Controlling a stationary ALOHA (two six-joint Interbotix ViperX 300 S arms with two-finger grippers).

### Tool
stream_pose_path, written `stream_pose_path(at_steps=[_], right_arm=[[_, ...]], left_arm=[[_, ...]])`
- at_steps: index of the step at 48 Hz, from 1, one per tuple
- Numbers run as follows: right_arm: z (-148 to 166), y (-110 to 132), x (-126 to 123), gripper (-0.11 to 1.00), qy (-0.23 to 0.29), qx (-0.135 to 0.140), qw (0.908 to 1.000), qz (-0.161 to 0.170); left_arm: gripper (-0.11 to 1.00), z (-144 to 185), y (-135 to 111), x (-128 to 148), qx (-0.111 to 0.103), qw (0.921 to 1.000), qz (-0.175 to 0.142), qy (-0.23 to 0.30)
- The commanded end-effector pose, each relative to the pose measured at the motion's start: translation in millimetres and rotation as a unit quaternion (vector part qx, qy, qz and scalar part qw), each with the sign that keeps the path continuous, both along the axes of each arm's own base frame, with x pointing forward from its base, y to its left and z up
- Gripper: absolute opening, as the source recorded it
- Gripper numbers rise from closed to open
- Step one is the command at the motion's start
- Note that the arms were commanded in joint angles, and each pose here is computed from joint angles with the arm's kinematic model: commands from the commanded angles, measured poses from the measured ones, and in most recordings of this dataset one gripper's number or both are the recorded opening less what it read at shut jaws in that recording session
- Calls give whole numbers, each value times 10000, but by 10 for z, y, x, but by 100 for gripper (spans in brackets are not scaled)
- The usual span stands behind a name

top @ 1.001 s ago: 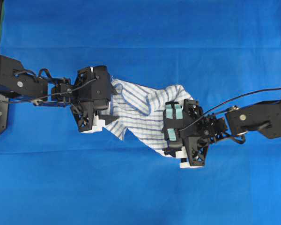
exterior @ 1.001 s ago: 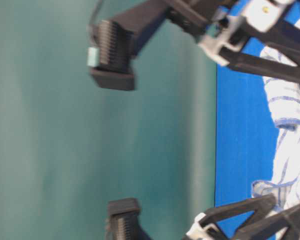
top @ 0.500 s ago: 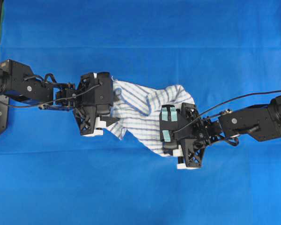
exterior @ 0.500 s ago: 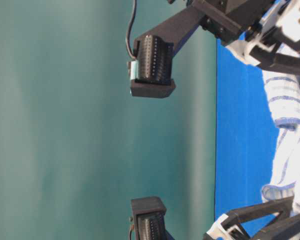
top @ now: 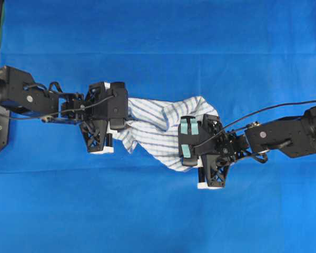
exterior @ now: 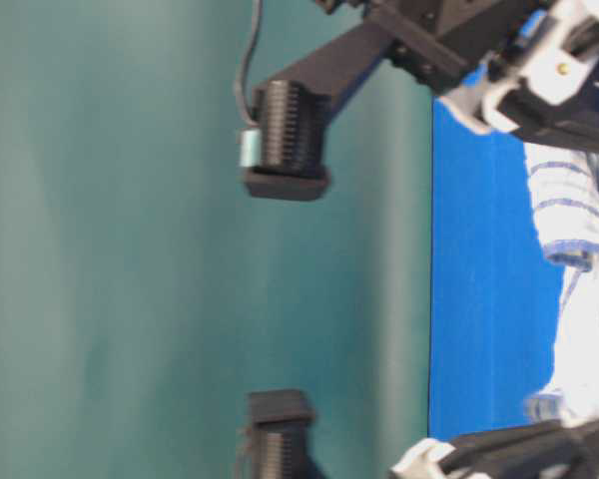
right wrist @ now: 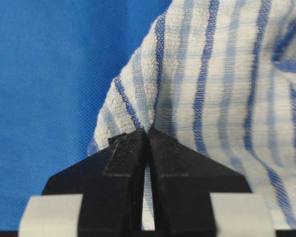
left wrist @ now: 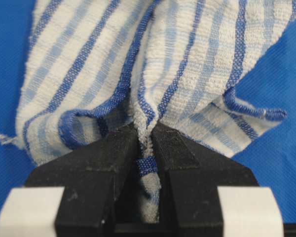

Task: Lift the towel with both arms.

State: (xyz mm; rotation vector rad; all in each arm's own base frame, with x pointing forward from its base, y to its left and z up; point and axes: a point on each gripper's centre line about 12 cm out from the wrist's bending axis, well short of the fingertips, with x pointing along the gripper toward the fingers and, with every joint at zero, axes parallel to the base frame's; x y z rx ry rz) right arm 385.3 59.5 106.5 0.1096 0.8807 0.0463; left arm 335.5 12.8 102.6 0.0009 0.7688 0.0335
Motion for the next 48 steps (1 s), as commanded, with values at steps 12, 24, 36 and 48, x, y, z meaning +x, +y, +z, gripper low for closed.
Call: stream_pose_path(at_steps=[12, 24, 36, 48], right_arm=[[1023, -203, -85, 2, -760, -42, 9967, -295], [1712, -463, -285, 2, -1030, -287, 9922, -639], [2412, -649, -435, 2, -1468, -651, 9835, -830], [2974, -750, -491, 2, -1813, -914, 9748, -928]], left_arm=[[5, 982, 124, -8, -16, 9991, 180, -393], [5, 1696, 156, -91, -11, 9978, 221, -631], [5, 2365, 180, -163, 15, 9956, 249, -906], [5, 2964, 184, -190, 38, 9914, 247, -1287]])
